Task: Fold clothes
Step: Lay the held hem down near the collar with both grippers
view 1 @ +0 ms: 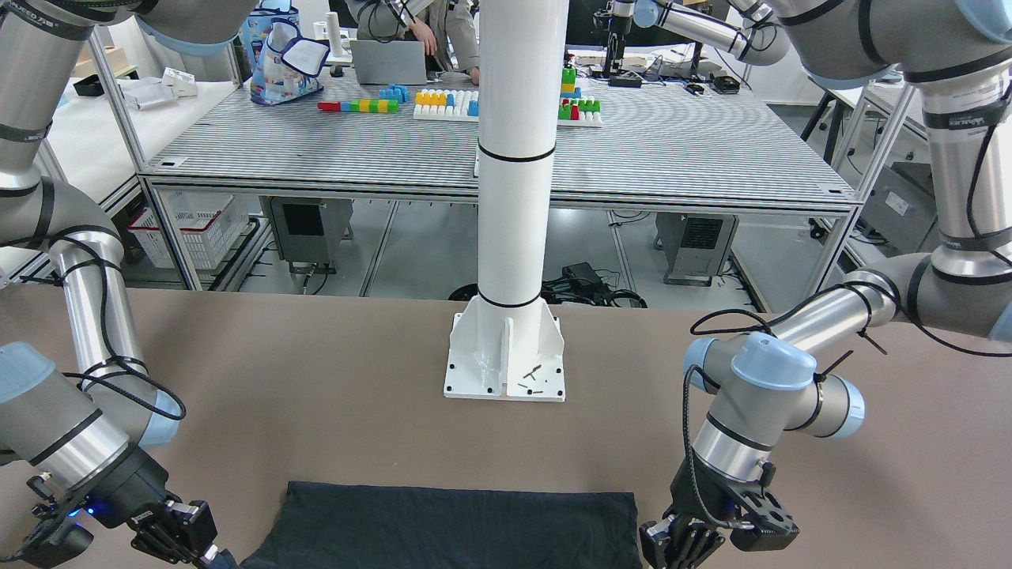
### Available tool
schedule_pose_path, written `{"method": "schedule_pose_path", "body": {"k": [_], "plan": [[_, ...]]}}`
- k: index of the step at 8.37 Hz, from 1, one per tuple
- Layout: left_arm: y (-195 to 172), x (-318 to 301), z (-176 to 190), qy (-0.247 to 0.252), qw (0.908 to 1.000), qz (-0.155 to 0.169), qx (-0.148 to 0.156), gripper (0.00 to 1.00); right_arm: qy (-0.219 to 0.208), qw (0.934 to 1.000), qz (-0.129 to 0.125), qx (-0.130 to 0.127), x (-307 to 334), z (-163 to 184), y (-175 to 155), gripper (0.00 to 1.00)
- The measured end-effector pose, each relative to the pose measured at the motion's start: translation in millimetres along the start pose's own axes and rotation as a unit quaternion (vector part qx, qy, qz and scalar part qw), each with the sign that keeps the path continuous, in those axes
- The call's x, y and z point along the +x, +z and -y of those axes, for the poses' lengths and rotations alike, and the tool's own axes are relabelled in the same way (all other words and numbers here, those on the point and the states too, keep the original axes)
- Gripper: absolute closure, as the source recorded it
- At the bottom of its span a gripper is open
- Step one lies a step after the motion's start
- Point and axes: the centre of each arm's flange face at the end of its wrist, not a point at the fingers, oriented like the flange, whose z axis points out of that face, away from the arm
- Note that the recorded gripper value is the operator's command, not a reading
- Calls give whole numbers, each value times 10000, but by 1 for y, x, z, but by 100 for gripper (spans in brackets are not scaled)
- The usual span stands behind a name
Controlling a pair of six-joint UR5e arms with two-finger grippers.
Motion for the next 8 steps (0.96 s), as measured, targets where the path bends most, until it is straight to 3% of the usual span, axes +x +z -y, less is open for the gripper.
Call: {"method": "schedule_pose_path", "body": {"k": [8], "plan": [[2,-6,20,-21,9997,90,243,100,126,9988,-263,386,5,16,11,100]]}}
